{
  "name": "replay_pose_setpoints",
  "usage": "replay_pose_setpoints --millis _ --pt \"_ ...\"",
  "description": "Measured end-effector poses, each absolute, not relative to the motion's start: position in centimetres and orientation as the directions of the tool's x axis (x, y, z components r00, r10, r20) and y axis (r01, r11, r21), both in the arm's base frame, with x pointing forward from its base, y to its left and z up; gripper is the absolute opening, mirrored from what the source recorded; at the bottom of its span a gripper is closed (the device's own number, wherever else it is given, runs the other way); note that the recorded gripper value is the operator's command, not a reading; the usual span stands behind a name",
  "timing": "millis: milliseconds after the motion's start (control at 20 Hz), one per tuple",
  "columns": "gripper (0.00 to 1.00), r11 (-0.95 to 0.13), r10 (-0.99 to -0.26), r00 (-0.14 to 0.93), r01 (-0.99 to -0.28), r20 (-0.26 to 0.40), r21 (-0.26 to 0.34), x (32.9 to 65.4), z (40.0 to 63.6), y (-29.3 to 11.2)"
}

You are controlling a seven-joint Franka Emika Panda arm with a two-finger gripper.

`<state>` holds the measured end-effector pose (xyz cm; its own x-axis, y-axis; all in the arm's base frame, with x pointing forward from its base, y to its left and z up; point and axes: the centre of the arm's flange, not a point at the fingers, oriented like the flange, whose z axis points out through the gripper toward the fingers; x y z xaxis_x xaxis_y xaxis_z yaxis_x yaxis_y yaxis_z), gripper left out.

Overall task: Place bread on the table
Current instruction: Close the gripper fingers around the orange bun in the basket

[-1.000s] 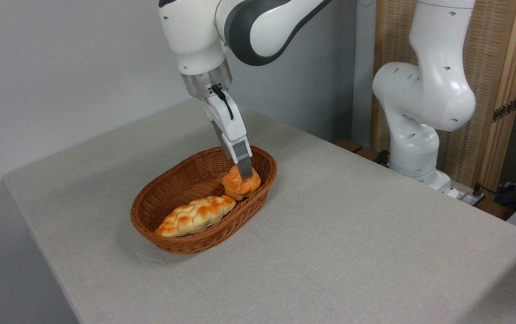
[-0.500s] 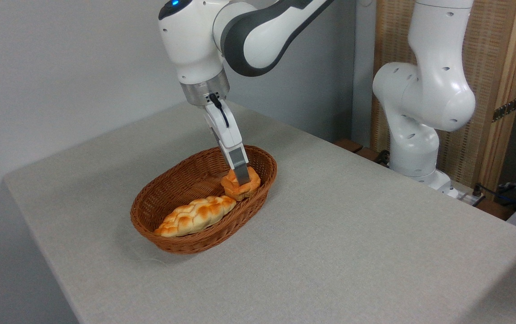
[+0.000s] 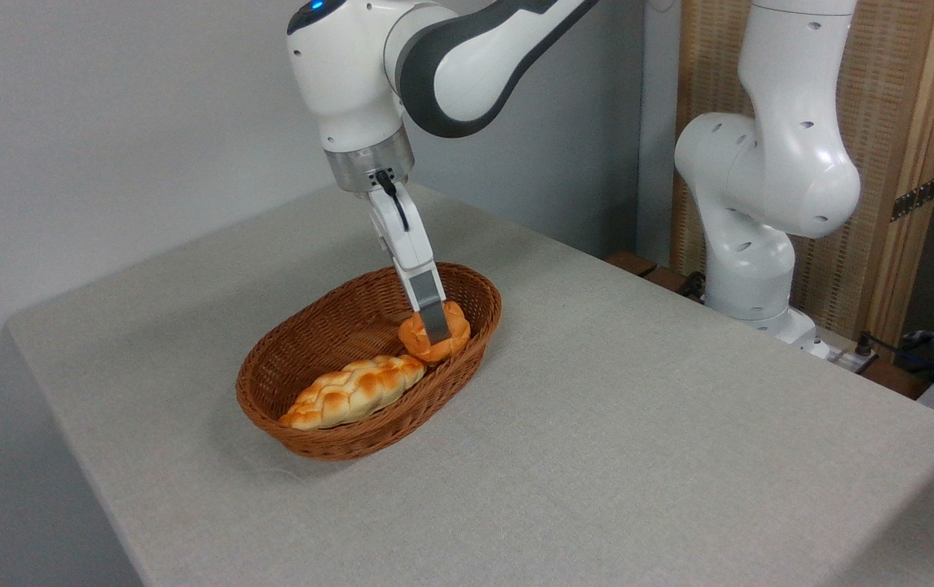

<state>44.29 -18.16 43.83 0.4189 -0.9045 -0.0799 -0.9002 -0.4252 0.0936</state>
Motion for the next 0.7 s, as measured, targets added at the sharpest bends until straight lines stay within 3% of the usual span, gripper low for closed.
replay_pose_setpoints --millis 200,400,650,700 --pt "0.91 -0.399 -0.914 0.391 -0.914 -0.105 0.073 44.30 43.22 -18.66" --pt "0.72 -0.396 -0.916 0.387 -0.916 -0.108 0.072 44.28 43.13 -18.76" --pt "0.38 -0.395 -0.916 0.386 -0.916 -0.109 0.072 44.28 43.10 -18.76" --pt "0.37 -0.395 -0.916 0.386 -0.916 -0.109 0.072 44.28 43.10 -18.75"
